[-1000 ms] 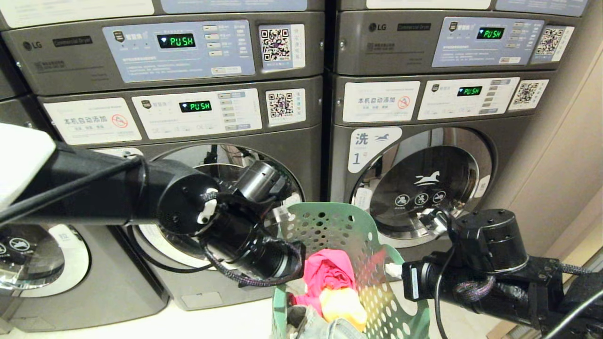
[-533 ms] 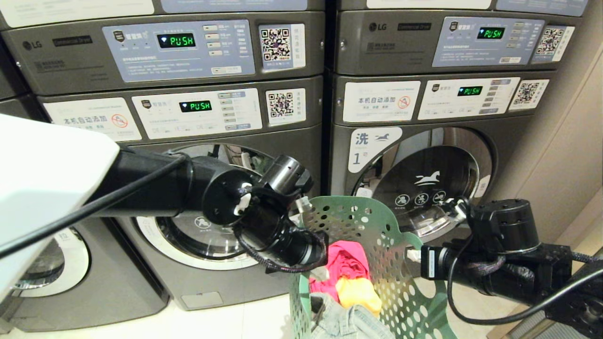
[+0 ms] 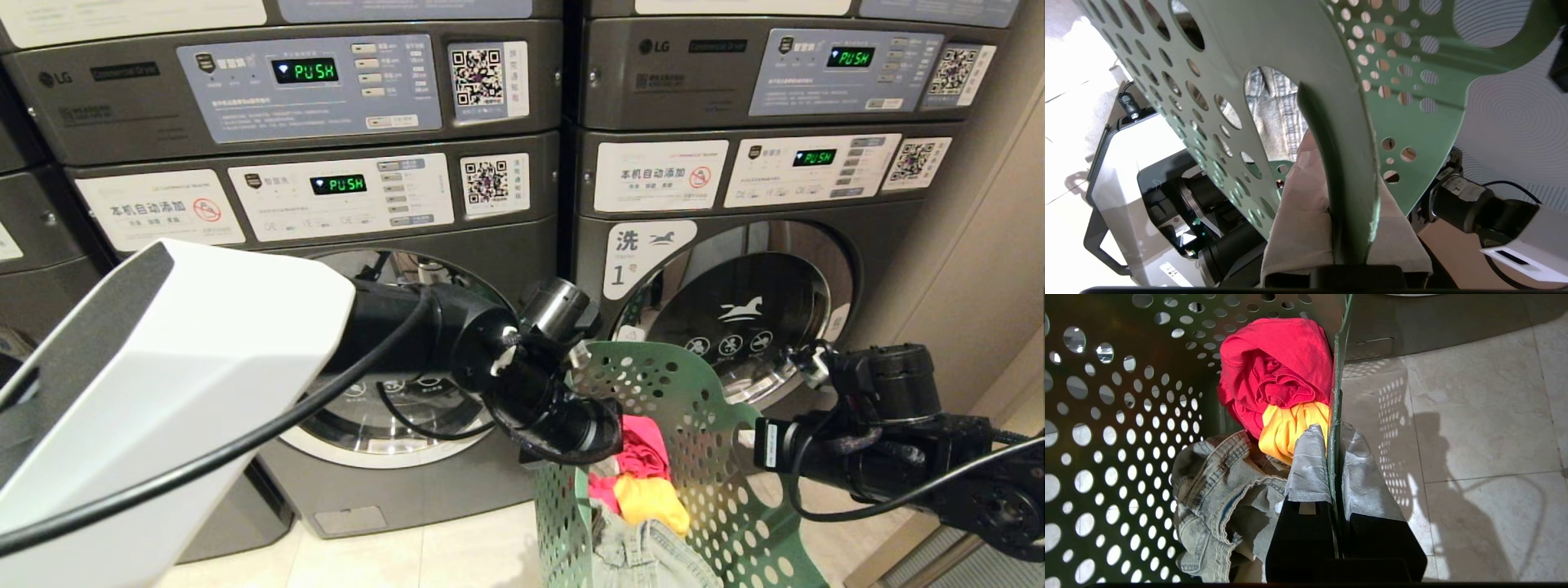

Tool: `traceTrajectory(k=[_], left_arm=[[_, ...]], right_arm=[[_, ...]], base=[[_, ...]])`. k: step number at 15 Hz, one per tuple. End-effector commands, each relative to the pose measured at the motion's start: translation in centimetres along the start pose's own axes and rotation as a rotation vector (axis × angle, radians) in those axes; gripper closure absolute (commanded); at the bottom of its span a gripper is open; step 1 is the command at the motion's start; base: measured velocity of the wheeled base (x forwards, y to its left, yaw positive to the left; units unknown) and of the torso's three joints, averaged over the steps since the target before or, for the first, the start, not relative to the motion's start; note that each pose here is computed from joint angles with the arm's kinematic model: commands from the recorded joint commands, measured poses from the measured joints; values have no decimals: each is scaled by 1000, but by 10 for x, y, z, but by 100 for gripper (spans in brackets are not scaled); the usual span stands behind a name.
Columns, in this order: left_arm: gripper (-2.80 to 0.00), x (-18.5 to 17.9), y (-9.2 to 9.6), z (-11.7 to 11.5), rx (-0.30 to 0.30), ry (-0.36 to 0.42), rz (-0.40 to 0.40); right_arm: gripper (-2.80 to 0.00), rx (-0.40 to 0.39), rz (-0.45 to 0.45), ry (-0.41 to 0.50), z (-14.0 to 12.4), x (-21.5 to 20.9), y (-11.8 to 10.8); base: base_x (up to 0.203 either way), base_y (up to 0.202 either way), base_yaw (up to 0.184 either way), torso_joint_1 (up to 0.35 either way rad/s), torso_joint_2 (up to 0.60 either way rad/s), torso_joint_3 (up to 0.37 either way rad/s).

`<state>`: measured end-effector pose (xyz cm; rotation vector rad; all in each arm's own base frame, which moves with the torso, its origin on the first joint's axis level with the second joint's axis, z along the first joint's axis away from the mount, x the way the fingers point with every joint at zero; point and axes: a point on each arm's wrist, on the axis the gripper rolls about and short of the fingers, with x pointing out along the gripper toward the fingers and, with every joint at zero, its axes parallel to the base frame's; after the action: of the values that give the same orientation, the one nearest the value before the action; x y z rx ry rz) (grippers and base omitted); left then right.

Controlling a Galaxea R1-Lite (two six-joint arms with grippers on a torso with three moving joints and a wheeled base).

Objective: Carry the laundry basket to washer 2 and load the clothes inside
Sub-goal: Pick up the clothes basket and put it beside the washing machine

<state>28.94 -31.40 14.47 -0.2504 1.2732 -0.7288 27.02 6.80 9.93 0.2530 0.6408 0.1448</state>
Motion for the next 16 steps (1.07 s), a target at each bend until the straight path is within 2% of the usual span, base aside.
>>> traceTrajectory(k=[1,8,16], left_arm=[[0,20,1,-2,-3,36,8],[0,51,-18,0,38,49,-20],[0,79,-19,-10,58,94,-10]], right_arm=[[0,27,-37,4,1,4,-12],[0,68,-93,6,2,7,-31],[0,91,-140,12,1,8,-46]], base=[[0,0,0,0,0,0],[0,0,0,0,0,0],[0,0,0,0,1,-8]])
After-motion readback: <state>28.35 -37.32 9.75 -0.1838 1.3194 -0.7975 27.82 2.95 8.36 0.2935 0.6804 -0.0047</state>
